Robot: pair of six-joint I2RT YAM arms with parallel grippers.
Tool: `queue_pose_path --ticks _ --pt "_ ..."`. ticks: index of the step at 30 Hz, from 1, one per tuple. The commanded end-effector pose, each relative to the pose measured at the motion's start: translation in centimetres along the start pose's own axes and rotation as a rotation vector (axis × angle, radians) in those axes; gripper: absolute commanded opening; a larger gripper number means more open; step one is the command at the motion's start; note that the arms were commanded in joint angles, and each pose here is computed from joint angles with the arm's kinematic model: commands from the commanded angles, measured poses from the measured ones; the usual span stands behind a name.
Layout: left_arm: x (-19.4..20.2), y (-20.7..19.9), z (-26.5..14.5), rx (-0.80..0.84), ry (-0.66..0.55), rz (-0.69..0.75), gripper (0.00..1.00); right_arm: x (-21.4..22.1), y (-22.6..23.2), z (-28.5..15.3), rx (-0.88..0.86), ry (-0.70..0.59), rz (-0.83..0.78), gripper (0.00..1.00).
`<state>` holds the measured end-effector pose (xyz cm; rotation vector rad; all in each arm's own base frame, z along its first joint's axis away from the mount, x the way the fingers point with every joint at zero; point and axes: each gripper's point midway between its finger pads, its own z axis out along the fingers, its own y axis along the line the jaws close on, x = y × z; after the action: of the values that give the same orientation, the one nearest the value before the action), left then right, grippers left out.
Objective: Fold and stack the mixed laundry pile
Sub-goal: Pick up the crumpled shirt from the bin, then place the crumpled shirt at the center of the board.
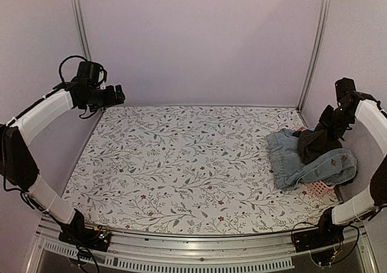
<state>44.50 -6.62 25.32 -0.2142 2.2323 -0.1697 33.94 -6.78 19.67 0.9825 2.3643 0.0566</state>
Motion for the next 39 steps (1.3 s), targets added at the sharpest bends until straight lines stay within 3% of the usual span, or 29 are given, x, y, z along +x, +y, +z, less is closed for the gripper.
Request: queue_pose_path --ticks 1,8,14,26,32,39 --pt "-1.3 -0.7 0.2 0.007 -0.023 -0.004 1.0 -4.3 2.9 -5.0 -0.133 -0.144 -0.022 0.0" --pt "-1.9 -1.3 1.0 0.021 -0.021 -0.016 1.0 -8.4 6.0 -11.2 -0.267 -0.29 -0.096 0.0" --pt "-2.8 -1.2 1.1 0.018 -0.035 -0.055 1.0 -10.4 11.4 -17.1 -0.555 -0.374 -0.187 0.0" --pt "-4.4 1.7 1.0 0.066 -0.047 -0.321 1.0 -15.7 23.0 -32.0 -1.028 -0.625 -0.344 0.0" --pt "-5.4 3.5 -0.1 0.1 -0.101 -0.395 0.99 -12.6 30.2 -35.0 -1.34 -0.574 -0.378 0.0" --pt "-5.4 4.4 -1.0 0.072 -0.117 -0.393 1.0 -2.8 40.5 -35.7 -1.633 -0.344 -0.442 0.0"
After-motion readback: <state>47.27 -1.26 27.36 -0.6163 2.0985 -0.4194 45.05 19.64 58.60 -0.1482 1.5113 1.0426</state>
